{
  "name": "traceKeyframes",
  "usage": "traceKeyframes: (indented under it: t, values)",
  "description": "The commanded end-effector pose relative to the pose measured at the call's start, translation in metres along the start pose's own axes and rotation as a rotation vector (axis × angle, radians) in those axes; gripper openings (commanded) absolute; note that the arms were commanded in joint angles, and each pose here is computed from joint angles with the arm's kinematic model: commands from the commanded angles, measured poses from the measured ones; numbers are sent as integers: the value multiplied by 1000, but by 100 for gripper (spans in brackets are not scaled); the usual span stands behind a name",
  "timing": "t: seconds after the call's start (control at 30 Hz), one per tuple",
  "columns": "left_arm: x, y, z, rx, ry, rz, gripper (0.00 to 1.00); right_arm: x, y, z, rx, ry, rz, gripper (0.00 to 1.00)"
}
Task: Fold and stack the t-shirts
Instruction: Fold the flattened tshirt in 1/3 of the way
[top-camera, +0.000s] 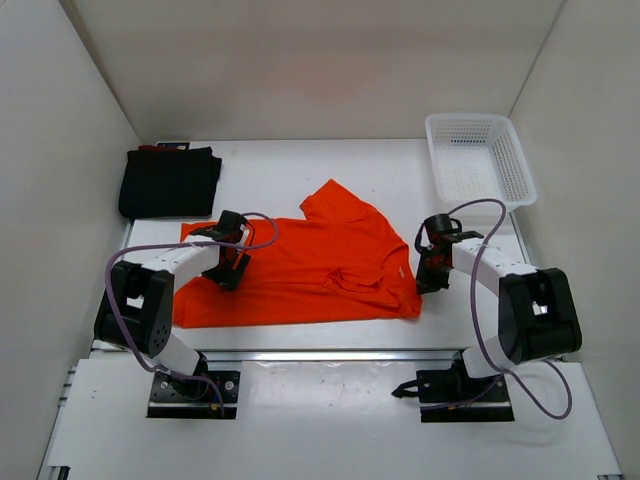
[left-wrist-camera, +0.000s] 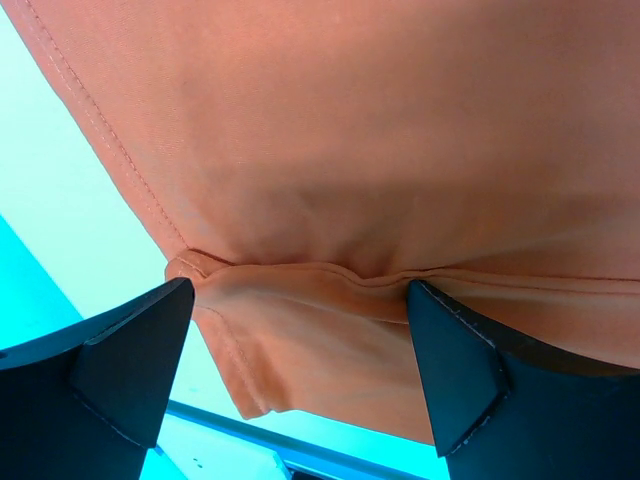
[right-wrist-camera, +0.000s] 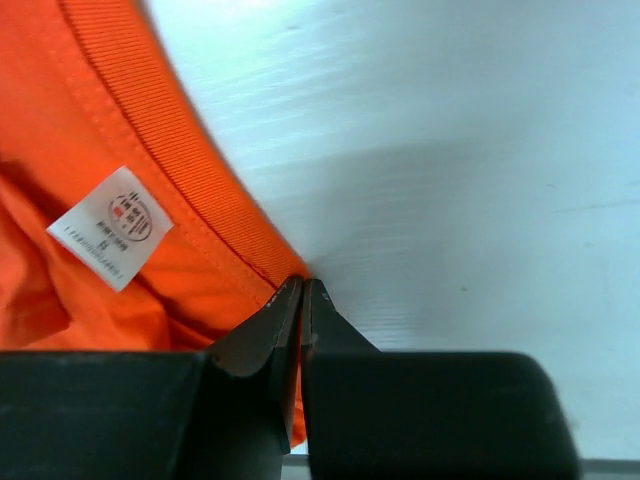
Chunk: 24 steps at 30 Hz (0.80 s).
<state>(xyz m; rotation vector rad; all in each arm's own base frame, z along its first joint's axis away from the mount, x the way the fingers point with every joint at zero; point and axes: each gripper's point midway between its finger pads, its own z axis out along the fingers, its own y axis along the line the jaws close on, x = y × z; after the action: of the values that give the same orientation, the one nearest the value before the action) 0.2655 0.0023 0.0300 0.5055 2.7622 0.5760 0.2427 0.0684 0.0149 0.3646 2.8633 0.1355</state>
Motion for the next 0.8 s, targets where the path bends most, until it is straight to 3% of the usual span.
traceKeyframes:
  t: [0.0,0.1,0.2,0.3,0.37,0.47,0.57,0.63,0.7,0.77]
  values:
    - [11,4,4,-35,34,9,99,11,-37,-5,135,28,-3,0]
    - [7,-2,-1,-19,14,30,98,4,-47,-11,122,11,37,3]
    - [-3,-8,-8,12,-15,27,99,-12,-35,-25,46,-55,30,20]
    - [-4,-7,-13,15,-15,21,99,-52,-2,-62,-25,-243,-49,27]
    - [-14,-7,-20,15,-41,21,99,-64,23,-75,-95,-299,-117,31]
    - [-45,-8,-42,4,-135,54,97,-61,63,-85,-260,-261,-170,29]
    - [-94,-17,-82,15,-308,151,96,-54,86,-84,-321,-179,-180,28]
    - [-132,-36,-120,120,-462,201,92,-42,103,-75,-346,-115,-188,29]
    - [-153,-83,-154,363,-576,304,89,-36,113,-66,-345,-78,-172,30]
    - [-160,-128,-177,527,-619,396,89,-29,125,-59,-352,-31,-161,29]
